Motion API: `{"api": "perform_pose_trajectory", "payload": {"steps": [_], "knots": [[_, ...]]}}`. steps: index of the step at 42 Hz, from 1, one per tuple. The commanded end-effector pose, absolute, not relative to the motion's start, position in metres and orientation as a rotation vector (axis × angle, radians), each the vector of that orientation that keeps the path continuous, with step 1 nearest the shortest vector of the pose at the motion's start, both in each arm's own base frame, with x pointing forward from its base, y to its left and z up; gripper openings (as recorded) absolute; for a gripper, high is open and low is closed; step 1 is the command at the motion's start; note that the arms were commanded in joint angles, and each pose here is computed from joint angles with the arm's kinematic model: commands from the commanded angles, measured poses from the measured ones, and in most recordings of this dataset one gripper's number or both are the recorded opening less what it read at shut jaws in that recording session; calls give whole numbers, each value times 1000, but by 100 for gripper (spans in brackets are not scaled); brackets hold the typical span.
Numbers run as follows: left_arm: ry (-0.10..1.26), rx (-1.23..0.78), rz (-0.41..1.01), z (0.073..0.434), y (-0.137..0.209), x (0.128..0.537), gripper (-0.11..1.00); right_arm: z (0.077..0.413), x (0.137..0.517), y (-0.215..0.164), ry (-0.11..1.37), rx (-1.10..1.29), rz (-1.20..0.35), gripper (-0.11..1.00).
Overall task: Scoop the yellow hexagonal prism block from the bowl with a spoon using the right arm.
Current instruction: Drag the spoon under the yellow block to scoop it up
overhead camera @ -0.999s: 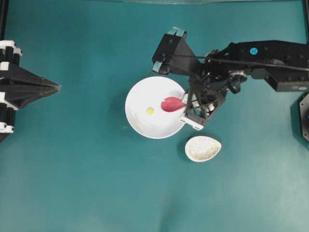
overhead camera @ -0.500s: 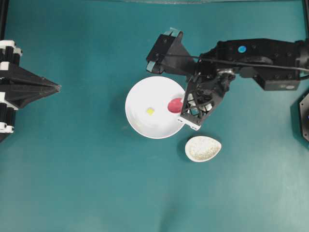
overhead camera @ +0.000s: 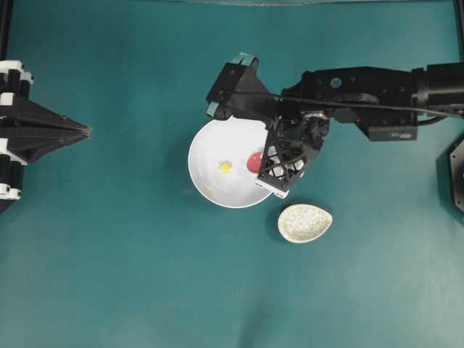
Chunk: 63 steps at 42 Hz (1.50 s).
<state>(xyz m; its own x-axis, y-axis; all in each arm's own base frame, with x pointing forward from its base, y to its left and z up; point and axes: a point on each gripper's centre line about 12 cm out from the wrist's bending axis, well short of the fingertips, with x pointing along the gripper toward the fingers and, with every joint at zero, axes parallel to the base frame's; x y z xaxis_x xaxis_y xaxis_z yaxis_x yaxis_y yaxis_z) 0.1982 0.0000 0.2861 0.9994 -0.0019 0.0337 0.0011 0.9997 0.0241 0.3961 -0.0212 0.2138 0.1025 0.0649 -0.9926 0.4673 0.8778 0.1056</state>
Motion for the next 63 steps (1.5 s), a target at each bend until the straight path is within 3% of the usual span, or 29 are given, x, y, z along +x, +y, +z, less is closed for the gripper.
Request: {"api": "perform_pose_trajectory", "payload": {"steps": [1,30,63], "knots": [[-48,27,-2,292,0,200,0,226,402,-19,1406,446,-292,21],[-51,26,-2,293,0,200,0,204,420,-19,1361,422,-264,21],[-51,26,-2,293,0,200,0,222,447,-23,1186,425,-243,21]]}}
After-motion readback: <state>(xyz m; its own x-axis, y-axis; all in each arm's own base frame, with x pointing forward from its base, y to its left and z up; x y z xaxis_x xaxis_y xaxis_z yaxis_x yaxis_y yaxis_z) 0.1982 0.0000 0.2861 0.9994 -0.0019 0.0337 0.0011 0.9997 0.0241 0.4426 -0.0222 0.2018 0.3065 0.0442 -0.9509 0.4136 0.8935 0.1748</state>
